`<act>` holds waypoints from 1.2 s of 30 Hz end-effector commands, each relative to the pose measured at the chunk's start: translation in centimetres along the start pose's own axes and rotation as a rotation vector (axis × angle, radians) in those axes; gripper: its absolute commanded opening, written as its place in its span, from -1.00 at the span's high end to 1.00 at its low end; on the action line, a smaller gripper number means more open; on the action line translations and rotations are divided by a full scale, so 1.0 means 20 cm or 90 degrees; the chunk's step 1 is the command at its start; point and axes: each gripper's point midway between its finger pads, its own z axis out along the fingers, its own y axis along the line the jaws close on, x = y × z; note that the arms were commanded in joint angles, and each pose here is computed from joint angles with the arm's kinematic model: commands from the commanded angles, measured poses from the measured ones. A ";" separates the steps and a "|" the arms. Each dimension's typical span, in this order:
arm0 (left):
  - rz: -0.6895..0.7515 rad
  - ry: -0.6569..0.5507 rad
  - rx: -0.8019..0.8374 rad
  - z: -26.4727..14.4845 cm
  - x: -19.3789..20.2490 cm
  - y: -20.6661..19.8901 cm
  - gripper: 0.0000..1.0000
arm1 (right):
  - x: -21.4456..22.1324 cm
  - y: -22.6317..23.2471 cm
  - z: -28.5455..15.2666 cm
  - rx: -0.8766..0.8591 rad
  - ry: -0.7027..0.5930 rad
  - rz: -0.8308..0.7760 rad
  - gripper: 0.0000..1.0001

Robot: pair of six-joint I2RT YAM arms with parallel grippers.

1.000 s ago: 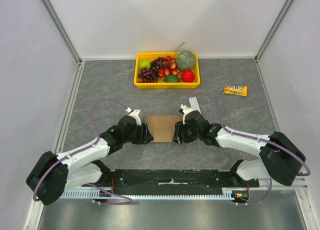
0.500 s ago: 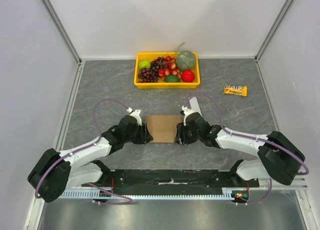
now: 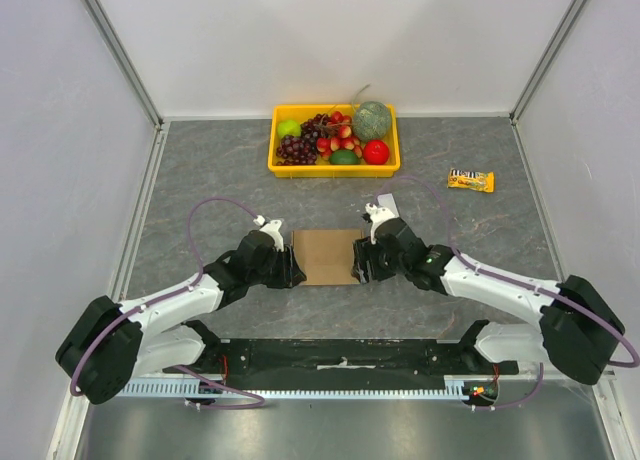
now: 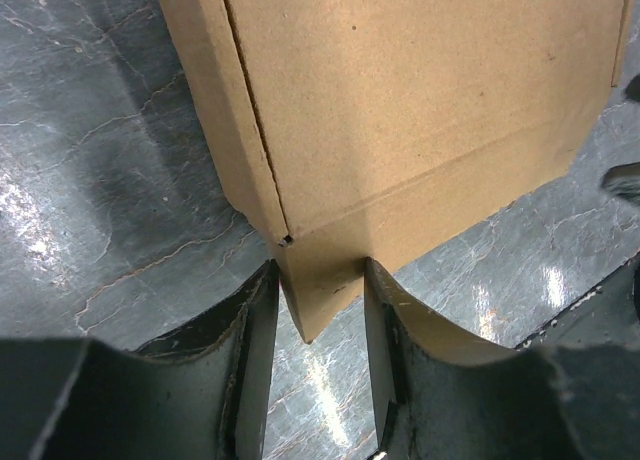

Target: Fold the paper box

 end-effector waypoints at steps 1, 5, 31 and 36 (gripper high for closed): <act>0.020 -0.037 0.012 0.00 -0.10 -0.05 0.13 | -0.26 0.02 -0.12 0.020 -0.100 -0.063 -0.40; 0.026 -0.037 0.007 -0.01 -0.11 -0.05 0.14 | -0.38 0.11 -0.13 -0.029 -0.168 -0.105 -0.19; 0.036 -0.036 -0.009 0.00 -0.11 -0.02 0.17 | -0.67 0.23 0.28 -0.093 -0.216 -0.205 0.45; 0.040 -0.030 -0.018 0.01 -0.10 0.00 0.17 | -0.63 0.19 0.33 -0.085 -0.195 -0.198 0.46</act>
